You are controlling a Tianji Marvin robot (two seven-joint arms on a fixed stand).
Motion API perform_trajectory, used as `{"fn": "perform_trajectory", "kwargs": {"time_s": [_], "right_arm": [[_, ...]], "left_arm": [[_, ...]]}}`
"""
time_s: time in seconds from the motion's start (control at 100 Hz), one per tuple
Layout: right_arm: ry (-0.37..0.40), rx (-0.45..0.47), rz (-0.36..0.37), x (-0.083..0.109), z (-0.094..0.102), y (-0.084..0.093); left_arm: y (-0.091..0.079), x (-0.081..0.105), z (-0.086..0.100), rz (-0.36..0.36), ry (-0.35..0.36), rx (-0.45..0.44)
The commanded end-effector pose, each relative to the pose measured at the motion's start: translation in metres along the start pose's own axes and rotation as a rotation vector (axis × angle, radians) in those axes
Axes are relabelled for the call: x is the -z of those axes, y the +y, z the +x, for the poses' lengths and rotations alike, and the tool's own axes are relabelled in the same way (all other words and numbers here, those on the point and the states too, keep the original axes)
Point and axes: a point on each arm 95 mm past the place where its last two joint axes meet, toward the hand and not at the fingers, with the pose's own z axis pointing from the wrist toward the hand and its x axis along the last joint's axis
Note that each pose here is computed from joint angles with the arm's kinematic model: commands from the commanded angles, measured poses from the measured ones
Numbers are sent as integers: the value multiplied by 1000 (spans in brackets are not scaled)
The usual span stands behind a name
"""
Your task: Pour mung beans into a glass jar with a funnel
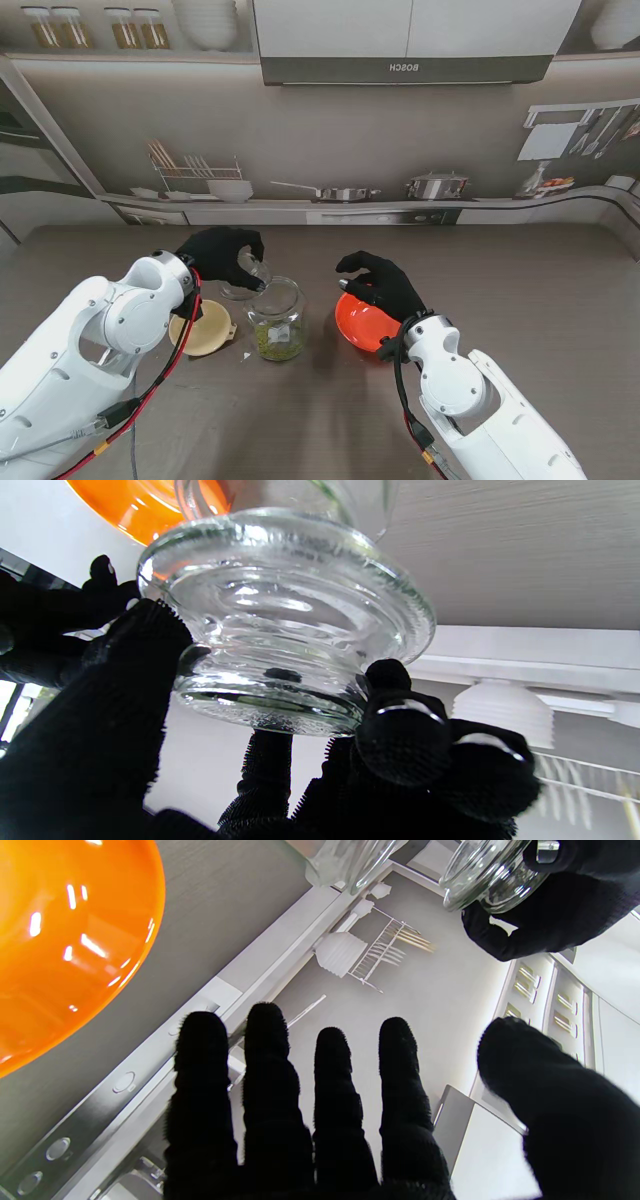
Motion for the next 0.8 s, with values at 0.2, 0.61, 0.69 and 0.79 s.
{"fn": "perform_trajectory", "kwargs": {"time_s": [0.2,0.61,0.69,0.79], "right_arm": [[-4,-8,12,0,0,-2],[-4,-10,13,0,-1,-2],[-4,-10,12,0,-1,-2],[-4,-11,11,0,-1,-2]], "left_arm": [[6,-14,16,-35,50,6],[22,-31,22,-72,64,-6],[24,-33,22,-82,65,-23],[26,-35,21,-94,63,-28]]}}
